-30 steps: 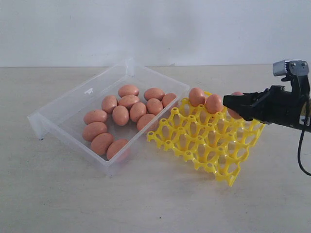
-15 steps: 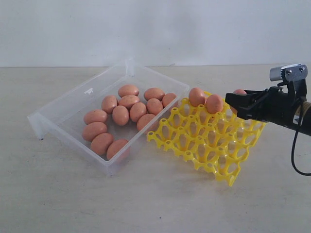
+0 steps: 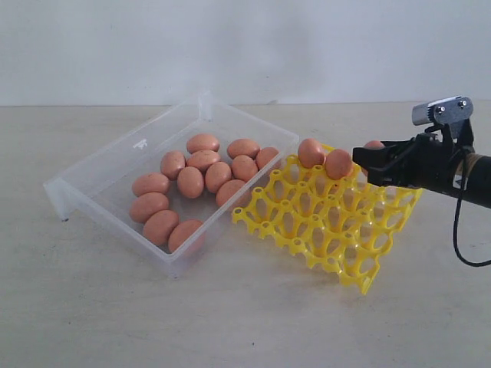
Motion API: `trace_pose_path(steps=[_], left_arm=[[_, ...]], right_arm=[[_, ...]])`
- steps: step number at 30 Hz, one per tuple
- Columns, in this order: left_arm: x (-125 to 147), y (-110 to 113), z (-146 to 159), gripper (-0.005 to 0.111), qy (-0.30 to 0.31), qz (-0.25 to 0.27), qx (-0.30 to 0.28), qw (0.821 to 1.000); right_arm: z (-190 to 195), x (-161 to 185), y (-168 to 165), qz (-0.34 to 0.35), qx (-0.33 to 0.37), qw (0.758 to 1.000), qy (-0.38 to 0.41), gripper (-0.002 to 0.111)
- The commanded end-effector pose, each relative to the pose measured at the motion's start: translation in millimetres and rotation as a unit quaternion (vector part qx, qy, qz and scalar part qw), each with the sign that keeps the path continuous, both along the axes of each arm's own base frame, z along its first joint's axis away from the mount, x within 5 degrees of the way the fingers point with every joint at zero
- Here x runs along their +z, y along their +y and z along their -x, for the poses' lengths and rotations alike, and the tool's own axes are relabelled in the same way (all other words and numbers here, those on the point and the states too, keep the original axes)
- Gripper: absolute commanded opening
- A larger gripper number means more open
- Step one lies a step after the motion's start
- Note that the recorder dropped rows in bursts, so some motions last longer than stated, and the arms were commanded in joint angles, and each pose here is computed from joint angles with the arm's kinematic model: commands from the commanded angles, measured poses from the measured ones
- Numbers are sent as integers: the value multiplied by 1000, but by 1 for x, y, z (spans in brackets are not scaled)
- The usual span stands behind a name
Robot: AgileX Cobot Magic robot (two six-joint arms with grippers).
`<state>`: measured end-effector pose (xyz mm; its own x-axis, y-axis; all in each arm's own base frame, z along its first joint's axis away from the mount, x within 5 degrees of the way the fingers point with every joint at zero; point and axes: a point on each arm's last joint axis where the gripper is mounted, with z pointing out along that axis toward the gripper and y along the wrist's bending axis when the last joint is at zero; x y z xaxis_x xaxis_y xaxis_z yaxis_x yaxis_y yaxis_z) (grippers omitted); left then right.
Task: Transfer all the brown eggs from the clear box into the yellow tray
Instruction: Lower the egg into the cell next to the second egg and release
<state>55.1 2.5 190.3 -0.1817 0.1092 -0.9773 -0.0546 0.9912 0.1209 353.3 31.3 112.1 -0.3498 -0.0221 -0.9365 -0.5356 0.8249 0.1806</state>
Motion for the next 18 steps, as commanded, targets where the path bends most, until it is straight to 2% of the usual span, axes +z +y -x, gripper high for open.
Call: trace_pose_path(steps=[1, 13, 15, 18], left_arm=[[0, 0, 0, -4, -3, 6, 1, 1000], [0, 0, 0, -4, -3, 6, 1, 1000], [0, 0, 0, -4, -3, 6, 1, 1000], [0, 0, 0, -4, -3, 6, 1, 1000]], right_arm=[[-6, 4, 6, 8, 14, 1000, -15, 0], [-4, -2, 6, 29, 13, 999, 12, 0], [-4, -2, 6, 30, 15, 999, 12, 1], [-4, -2, 6, 34, 17, 999, 12, 11]])
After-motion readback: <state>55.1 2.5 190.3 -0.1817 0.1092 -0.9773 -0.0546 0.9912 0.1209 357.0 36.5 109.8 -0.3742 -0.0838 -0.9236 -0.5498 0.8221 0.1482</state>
